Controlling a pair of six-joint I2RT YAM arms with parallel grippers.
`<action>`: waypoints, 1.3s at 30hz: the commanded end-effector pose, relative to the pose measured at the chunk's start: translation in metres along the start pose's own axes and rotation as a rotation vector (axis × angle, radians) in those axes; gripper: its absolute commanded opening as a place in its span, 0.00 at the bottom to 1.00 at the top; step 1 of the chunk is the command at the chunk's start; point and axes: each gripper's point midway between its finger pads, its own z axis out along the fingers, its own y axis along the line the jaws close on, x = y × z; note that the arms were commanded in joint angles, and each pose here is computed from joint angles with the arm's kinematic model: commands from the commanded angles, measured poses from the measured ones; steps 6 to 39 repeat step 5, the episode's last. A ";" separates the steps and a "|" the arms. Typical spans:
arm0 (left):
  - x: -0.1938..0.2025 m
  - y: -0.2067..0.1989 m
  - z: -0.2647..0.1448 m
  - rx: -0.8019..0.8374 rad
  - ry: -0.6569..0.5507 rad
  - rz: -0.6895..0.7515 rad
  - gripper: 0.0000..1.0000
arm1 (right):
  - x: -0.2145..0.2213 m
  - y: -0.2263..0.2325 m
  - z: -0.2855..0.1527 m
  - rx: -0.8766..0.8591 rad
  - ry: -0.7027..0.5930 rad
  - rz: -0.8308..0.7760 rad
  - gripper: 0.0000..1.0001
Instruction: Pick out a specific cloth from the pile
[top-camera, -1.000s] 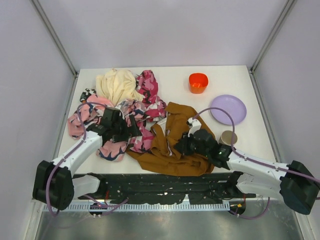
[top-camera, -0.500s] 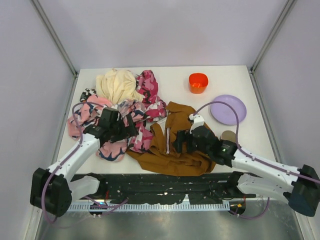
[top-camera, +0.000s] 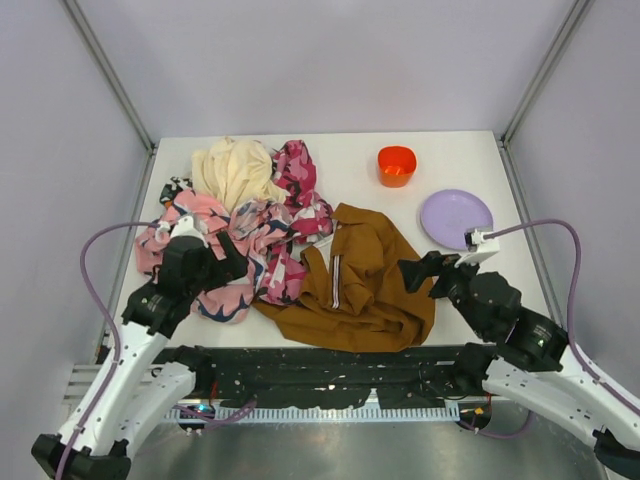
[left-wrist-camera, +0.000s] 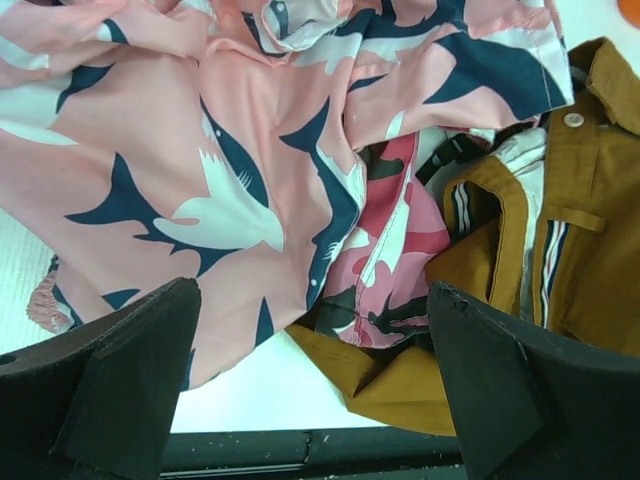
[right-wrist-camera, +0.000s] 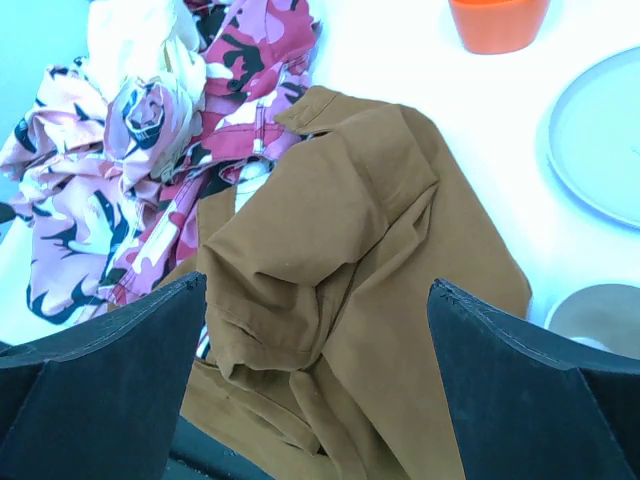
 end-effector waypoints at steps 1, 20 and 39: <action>-0.007 0.004 -0.009 -0.016 -0.043 -0.011 1.00 | -0.019 -0.010 -0.009 0.035 -0.084 0.008 0.95; -0.004 0.006 -0.008 -0.023 -0.033 -0.015 1.00 | -0.018 -0.010 -0.008 0.020 -0.102 0.003 0.95; -0.004 0.006 -0.008 -0.023 -0.033 -0.015 1.00 | -0.018 -0.010 -0.008 0.020 -0.102 0.003 0.95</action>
